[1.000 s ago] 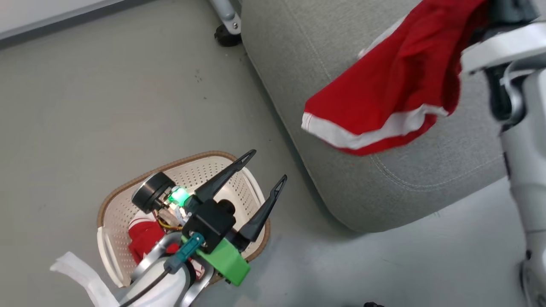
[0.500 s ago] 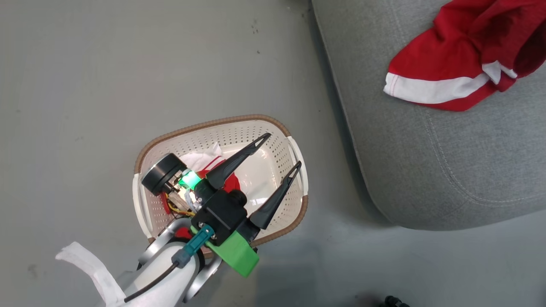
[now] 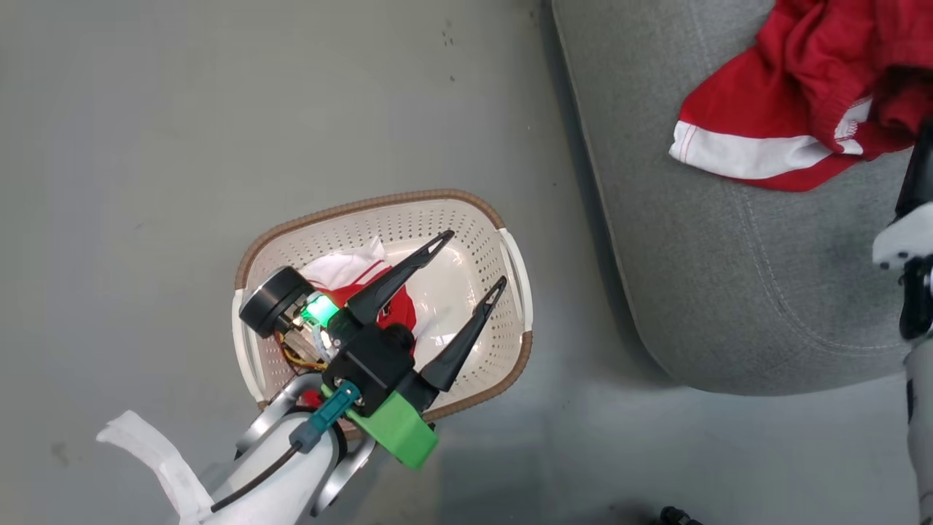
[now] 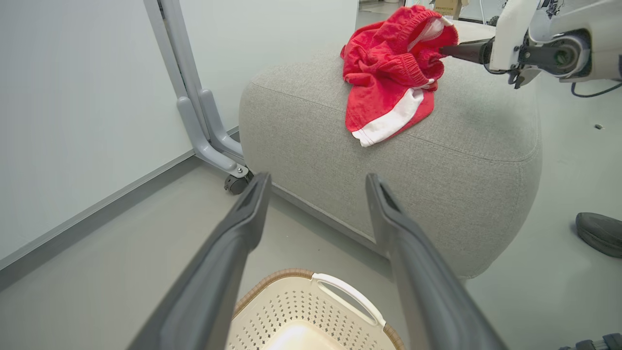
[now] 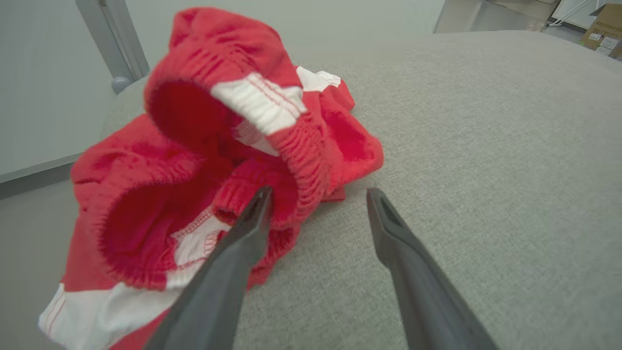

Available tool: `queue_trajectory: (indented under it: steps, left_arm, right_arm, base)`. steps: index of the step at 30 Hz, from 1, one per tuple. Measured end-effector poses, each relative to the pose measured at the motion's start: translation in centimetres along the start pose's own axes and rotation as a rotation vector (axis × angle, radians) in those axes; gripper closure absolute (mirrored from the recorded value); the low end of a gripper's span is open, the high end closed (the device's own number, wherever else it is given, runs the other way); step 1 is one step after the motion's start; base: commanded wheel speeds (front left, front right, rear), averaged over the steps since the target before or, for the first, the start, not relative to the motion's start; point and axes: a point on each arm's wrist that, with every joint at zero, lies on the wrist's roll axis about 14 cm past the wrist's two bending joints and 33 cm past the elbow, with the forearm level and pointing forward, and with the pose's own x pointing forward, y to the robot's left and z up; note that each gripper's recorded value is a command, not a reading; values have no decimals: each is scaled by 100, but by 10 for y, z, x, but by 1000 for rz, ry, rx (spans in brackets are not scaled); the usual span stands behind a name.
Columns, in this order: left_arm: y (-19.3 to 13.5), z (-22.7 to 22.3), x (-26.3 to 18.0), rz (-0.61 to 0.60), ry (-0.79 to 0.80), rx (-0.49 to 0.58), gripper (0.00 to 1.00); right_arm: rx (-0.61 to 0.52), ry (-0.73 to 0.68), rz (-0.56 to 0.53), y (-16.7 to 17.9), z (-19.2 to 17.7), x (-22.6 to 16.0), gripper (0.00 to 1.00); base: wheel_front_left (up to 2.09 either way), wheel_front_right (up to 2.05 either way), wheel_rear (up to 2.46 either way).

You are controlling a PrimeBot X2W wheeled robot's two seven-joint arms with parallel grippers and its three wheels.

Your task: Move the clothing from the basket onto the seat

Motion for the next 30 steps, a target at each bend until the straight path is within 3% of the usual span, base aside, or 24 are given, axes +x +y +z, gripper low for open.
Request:
queue_trajectory:
  steps: [8, 15, 30]
  left_arm:
    - [3, 15, -8, 68, -31, 0, 0]
    - [23, 34, -24, 207, -76, 11, 0]
    - [116, 76, -123, 733, -186, 27, 0]
  right_arm:
    - [46, -71, 17, 9, 7, -47, 0]
    - [44, -179, 144, 53, 37, -80, 0]
    - [100, -266, 497, 168, 71, -131, 0]
  base:
    - [0, 0, 0]
    - [0, 0, 0]
    - [0, 0, 0]
